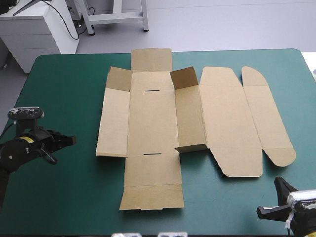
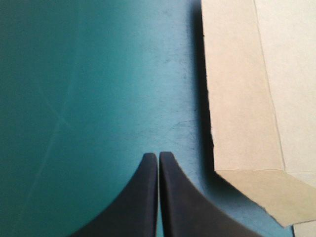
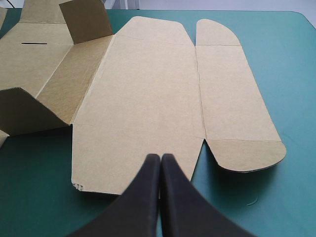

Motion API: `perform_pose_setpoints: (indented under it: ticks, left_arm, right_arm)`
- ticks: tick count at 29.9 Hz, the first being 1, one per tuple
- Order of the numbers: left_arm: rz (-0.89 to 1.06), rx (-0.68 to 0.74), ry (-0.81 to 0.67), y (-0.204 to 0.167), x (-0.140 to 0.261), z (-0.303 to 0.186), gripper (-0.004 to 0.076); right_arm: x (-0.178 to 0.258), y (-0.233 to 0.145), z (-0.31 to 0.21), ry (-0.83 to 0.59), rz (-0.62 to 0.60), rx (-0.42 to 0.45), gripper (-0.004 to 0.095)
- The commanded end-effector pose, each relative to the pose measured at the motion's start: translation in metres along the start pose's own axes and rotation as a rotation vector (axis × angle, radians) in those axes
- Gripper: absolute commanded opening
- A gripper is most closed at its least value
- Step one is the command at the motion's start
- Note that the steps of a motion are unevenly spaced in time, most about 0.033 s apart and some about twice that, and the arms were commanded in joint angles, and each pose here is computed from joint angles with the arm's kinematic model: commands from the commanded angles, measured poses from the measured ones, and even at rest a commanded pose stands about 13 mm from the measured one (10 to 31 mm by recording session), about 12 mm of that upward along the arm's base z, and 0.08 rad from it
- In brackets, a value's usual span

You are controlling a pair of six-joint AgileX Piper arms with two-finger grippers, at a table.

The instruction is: Fold the box

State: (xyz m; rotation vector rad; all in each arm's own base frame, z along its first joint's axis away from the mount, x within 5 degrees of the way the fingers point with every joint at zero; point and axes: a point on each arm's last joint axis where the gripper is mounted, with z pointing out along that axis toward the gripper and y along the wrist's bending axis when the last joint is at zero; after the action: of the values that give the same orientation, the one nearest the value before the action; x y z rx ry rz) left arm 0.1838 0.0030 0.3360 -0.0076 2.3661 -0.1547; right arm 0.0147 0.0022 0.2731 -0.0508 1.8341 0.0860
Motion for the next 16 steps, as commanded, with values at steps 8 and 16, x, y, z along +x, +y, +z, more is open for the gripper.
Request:
perform_pose_setpoints:
  ticks: [8,16]
  left_arm:
    - [-0.061,0.283,0.163,-0.004,-0.042,0.061,-0.0008]
    - [-0.251,0.532,0.371,0.03,-0.058,0.1,-0.0008]
  right_arm:
    - [-0.012,0.0,-0.008,-0.123,-0.013,0.0,-0.002]
    - [-0.012,0.0,-0.008,-0.123,-0.013,0.0,-0.002]
